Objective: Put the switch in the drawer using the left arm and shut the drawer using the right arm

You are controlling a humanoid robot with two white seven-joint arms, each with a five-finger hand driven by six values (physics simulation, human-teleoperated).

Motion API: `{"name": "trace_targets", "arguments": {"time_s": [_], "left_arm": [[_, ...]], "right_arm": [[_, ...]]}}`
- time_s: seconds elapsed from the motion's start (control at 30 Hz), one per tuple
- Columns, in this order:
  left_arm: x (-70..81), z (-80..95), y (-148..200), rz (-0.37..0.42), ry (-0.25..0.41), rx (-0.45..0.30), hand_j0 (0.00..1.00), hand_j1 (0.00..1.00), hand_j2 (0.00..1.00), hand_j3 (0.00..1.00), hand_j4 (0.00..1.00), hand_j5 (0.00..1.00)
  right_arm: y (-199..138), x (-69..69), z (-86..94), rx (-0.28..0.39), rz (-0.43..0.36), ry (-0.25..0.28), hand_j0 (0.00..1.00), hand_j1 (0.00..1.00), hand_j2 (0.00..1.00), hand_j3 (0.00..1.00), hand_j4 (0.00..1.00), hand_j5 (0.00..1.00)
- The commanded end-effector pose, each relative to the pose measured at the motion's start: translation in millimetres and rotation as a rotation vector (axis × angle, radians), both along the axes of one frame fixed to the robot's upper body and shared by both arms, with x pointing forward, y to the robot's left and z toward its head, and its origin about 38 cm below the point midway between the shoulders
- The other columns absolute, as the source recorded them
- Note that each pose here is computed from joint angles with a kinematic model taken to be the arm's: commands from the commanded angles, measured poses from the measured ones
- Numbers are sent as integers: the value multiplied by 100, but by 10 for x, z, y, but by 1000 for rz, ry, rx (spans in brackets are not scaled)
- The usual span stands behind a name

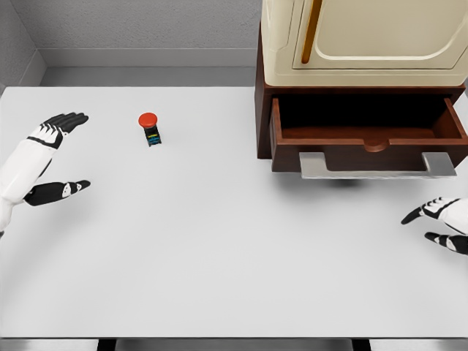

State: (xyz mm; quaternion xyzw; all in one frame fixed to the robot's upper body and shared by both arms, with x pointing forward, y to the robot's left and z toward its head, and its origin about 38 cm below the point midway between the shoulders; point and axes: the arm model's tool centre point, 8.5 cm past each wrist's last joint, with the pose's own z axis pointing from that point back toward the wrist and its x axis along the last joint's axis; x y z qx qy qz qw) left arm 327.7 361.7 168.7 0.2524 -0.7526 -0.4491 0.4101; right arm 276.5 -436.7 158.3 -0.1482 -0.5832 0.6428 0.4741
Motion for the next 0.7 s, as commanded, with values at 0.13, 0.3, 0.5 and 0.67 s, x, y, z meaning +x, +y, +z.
{"name": "trace_targets", "arguments": {"time_s": [0.13, 0.3, 0.5, 0.67], "left_arm": [[0, 4, 6, 1, -1, -7, 100, 100, 100, 100, 100, 100], [114, -5, -383, -101, -6, 4, 100, 100, 100, 100, 100, 100], [584, 350, -971, -178, -31, -160, 100, 100, 100, 100, 100, 100], [1145, 219, -898, -14, 182, -307, 100, 100, 100, 100, 100, 100]], "right_arm": [[10, 34, 111, 5, 2, -32, 66, 66, 66, 66, 66, 66], [-59, 64, 213, -2, -16, -64, 69, 69, 69, 69, 69, 69], [-131, 76, 219, -5, -36, -62, 74, 74, 74, 74, 74, 74], [-68, 83, 304, -24, -3, -76, 83, 83, 83, 83, 83, 83]]}}
